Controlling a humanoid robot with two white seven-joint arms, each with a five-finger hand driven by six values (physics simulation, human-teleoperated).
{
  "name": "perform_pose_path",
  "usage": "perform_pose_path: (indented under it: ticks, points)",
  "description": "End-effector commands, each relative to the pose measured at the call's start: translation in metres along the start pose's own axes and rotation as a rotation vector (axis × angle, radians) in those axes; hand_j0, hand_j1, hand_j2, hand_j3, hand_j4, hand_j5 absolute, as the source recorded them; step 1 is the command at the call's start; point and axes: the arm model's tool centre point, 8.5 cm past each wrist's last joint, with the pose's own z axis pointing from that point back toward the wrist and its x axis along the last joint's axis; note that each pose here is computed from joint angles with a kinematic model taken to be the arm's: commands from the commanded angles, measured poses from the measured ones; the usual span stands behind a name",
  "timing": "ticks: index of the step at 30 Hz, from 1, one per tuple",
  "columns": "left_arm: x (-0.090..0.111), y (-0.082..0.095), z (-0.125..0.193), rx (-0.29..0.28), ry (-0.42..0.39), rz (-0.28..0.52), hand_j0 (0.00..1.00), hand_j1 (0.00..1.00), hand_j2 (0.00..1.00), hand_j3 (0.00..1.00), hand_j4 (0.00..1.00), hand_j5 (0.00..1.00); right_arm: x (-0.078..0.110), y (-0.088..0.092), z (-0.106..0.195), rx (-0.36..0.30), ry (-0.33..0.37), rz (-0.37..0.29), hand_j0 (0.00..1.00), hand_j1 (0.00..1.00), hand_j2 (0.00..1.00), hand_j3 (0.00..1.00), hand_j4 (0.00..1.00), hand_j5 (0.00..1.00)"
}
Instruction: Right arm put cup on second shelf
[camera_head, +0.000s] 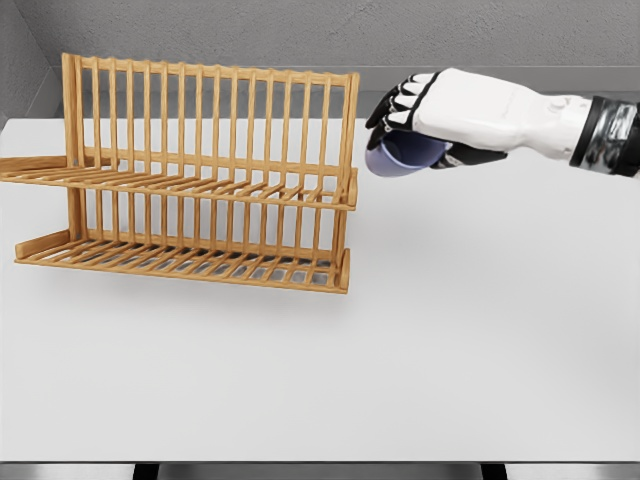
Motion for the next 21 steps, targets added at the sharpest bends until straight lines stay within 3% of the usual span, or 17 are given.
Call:
perform_pose_path:
  ticks: [1,8,21]
  points:
    - [0.000,0.000,0.000,0.000,0.000,-0.001,1.00,1.00,1.00,1.00,1.00,1.00,0.003,0.002,-0.005,-0.001,-0.015,-0.010,0.65,0.65,0.65,0.65,0.65,0.65]
    - [0.000,0.000,0.000,0.000,0.000,0.001,1.00,1.00,1.00,1.00,1.00,1.00,0.003,-0.004,-0.005,-0.008,-0.016,0.008,0.65,0.65,0.65,0.65,0.65,0.65]
    - [0.000,0.000,0.000,0.000,0.000,0.001,1.00,1.00,1.00,1.00,1.00,1.00,0.023,-0.012,-0.040,0.010,-0.110,0.031,0.65,0.65,0.65,0.65,0.65,0.65]
